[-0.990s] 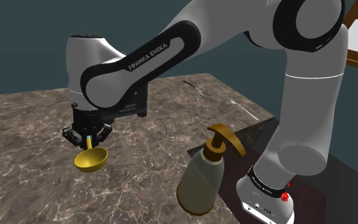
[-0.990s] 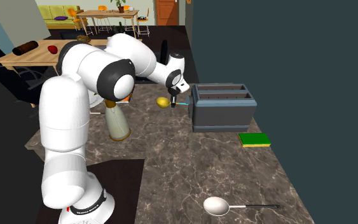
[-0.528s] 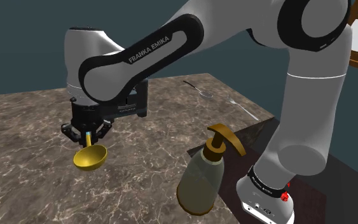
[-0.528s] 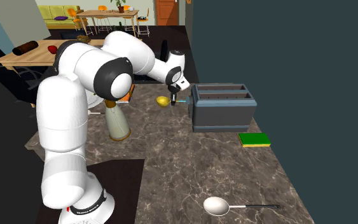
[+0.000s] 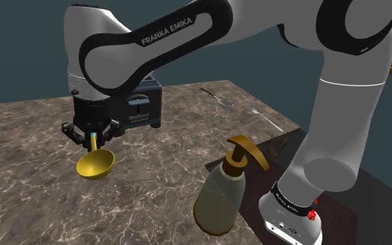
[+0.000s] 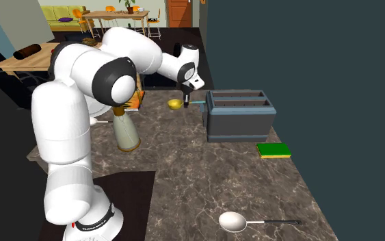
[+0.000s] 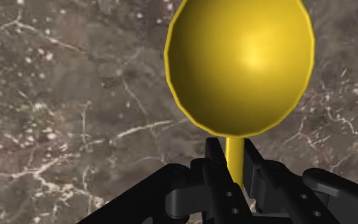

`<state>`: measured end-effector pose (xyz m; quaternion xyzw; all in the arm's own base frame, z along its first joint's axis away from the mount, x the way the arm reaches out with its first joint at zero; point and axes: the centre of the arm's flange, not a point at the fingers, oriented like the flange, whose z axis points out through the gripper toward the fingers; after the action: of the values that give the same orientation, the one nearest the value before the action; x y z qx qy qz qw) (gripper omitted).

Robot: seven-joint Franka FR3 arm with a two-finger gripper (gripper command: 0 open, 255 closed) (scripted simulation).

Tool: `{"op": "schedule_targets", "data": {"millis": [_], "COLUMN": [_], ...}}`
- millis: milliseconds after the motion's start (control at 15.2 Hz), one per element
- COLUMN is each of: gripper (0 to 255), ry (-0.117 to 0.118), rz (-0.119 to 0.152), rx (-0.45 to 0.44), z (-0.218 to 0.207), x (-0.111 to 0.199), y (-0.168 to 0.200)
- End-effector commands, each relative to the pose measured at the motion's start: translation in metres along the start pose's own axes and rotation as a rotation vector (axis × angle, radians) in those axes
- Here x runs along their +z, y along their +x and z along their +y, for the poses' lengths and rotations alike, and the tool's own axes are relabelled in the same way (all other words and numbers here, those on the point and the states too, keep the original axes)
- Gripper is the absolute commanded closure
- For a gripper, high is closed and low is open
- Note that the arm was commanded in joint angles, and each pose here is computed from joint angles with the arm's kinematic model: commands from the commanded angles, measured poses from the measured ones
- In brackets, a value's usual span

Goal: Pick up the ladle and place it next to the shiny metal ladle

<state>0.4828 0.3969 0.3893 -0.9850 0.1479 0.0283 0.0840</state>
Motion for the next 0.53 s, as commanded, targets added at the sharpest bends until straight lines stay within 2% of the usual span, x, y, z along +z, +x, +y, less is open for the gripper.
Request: {"op": "schedule_targets", "data": {"millis": [0,462], "gripper": [255,255], "ry": [0.0,0.0], "rz": [0.0,0.0], "rx": [0.0,0.0], "z": [-0.001,-0.007], "x": [-0.011,-0.047], "y": [-0.002,-0.005]}}
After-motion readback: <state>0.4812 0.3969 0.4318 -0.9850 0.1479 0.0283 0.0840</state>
